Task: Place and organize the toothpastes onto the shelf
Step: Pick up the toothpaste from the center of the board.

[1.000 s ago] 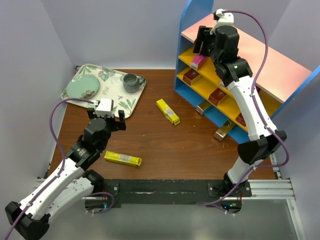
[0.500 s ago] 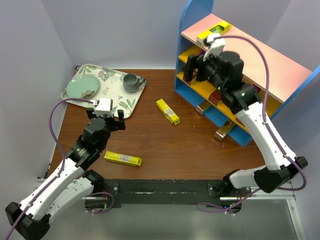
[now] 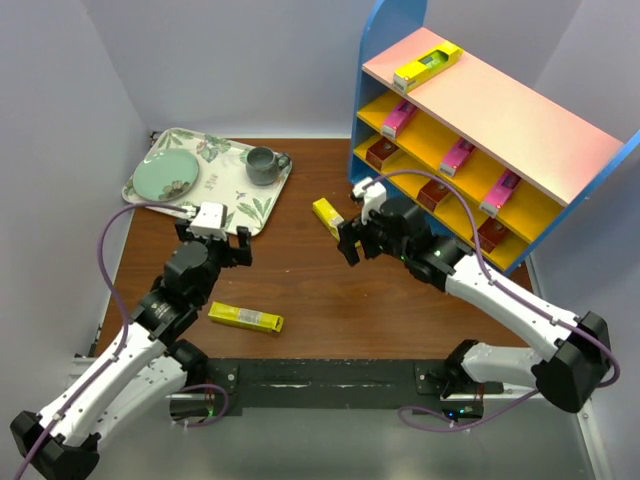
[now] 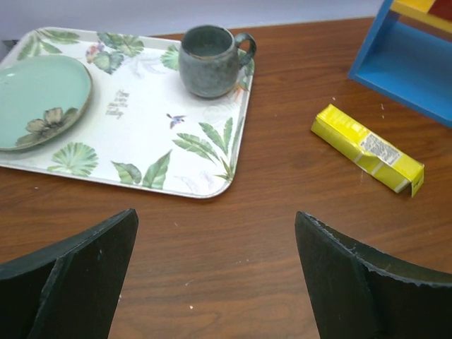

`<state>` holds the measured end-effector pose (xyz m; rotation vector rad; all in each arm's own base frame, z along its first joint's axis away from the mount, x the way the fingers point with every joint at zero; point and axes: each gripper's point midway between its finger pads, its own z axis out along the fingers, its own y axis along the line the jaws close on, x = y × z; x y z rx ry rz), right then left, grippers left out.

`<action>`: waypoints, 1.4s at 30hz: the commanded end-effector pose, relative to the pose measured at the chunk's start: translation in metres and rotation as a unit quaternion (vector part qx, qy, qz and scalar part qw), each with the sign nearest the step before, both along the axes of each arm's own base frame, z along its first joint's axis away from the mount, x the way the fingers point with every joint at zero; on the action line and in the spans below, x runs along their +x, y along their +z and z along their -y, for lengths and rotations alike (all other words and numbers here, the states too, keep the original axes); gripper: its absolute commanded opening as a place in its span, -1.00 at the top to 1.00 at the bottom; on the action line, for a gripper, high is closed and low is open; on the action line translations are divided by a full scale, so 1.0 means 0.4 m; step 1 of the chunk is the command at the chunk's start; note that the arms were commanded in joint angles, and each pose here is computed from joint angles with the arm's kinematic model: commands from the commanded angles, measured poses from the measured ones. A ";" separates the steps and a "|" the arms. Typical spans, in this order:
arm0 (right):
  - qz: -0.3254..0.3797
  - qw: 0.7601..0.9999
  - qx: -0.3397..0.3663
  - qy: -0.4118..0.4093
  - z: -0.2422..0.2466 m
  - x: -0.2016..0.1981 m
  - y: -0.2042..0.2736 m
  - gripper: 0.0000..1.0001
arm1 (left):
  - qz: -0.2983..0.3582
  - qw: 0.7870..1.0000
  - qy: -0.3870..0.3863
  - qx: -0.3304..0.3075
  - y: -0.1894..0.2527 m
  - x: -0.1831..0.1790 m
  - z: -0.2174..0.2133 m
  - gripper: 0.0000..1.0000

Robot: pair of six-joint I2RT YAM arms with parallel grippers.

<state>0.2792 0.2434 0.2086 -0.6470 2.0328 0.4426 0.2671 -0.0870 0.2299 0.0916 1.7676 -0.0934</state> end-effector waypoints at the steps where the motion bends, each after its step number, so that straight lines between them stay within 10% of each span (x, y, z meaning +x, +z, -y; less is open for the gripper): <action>1: 0.017 0.998 0.067 -0.008 -0.004 -0.027 0.002 -0.70 | -0.052 0.998 -0.036 -0.007 -0.044 0.009 0.052 -0.99; 16: -0.010 0.997 0.073 -0.027 0.054 -0.093 -0.156 -0.75 | -0.237 0.964 0.055 0.104 -0.295 -0.182 0.151 -1.00; 42: -0.018 0.996 0.049 -0.076 0.111 -0.097 -0.213 -0.79 | -0.265 0.923 -0.020 0.280 -0.490 -0.336 0.292 -0.74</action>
